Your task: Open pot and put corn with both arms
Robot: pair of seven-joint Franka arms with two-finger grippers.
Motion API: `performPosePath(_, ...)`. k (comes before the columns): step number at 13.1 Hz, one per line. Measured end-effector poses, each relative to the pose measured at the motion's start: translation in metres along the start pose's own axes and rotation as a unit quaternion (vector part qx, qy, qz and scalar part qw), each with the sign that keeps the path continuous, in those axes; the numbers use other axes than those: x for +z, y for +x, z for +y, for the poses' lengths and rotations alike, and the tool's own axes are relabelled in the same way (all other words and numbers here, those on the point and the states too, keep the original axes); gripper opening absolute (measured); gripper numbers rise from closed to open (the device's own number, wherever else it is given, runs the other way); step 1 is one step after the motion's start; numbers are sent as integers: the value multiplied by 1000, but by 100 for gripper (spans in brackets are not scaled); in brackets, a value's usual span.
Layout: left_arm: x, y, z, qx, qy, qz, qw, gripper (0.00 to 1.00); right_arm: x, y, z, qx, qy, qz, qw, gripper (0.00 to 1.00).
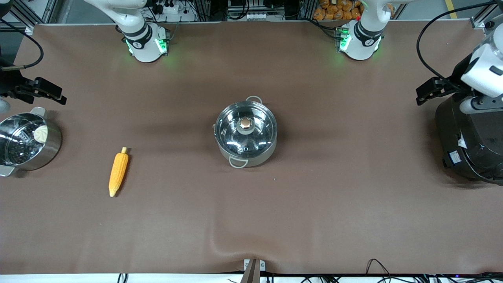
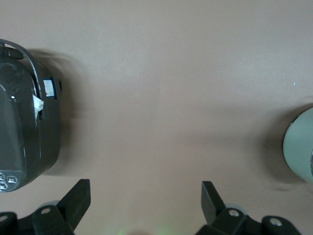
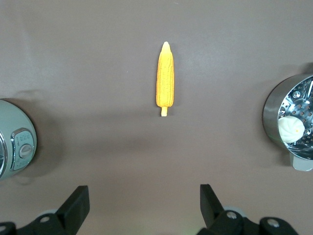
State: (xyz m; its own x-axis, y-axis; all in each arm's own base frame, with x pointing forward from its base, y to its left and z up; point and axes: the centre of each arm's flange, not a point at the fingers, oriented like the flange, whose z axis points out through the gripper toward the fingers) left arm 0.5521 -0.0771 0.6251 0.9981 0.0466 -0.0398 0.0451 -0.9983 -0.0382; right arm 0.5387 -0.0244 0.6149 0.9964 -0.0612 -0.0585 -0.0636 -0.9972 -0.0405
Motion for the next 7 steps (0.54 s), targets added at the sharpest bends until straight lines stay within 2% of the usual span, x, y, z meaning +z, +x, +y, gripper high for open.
performPosePath(3, 17, -7, 87, -6, 1, -10, 1000, 100, 0, 0, 0, 0, 0, 0, 1000, 100)
performPosePath(7, 56, -22, 238, -99, -15, -7, 995, 100, 7, 3, 0, 0, 1, -3, 1000, 100)
